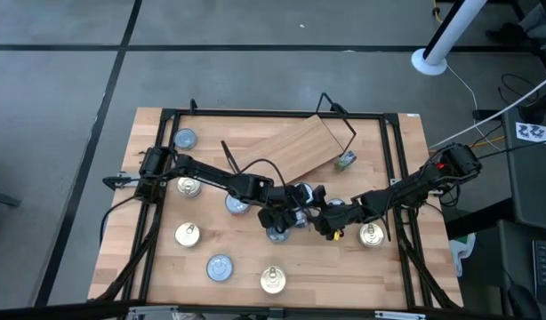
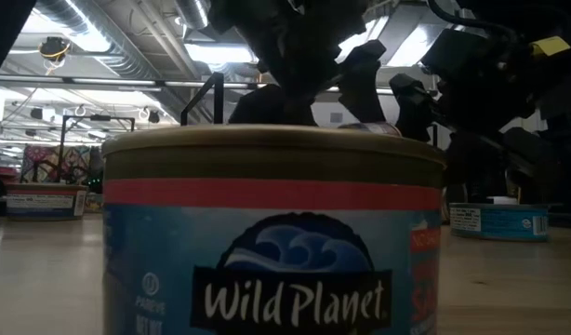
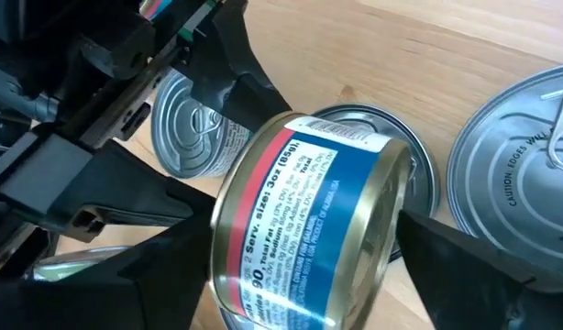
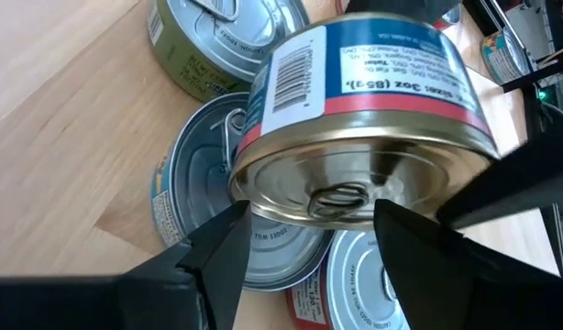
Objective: Stack canned seafood by type on shelf
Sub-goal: Put the blue and pink tuna can on the shelf
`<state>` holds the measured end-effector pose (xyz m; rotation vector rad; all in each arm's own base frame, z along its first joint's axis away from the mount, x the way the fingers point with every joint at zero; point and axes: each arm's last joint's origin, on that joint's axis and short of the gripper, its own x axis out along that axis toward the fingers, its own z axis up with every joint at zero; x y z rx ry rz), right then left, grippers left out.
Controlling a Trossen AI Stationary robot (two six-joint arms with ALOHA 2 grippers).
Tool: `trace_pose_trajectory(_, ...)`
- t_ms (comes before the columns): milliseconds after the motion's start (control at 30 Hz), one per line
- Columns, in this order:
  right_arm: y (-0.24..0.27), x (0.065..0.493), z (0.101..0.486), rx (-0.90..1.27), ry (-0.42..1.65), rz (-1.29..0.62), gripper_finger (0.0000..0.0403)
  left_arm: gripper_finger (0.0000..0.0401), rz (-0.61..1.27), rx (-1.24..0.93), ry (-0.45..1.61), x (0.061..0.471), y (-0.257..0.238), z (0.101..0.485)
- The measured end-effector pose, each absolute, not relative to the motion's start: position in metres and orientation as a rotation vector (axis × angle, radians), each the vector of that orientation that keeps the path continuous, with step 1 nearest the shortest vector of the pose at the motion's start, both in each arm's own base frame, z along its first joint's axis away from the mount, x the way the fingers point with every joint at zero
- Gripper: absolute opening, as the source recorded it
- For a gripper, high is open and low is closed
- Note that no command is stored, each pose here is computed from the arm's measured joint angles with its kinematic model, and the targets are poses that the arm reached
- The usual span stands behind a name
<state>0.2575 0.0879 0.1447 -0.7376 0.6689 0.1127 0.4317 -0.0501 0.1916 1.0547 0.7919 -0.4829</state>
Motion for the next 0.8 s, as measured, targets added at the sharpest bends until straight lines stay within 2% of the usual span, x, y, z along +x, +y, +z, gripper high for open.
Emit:
trace_pose_trajectory(267, 0.085, 0.257, 0.151, -0.762, 0.661, 0.019, 0.0232, 0.0256, -0.501, 1.052, 0.821, 0.429, -0.050, 0.190)
trace_pose_trajectory(567, 0.080, 0.245, 0.176, -0.744, 0.620, 0.005, 0.0232, 0.0188, -0.468, 1.075, 0.844, 0.429, -0.051, 0.189)
trace_pose_trajectory(800, 0.073, 0.231, 0.201, -0.737, 0.575, -0.063, 0.0232, 0.0180, -0.359, 1.139, 0.853, 0.431, -0.058, 0.191)
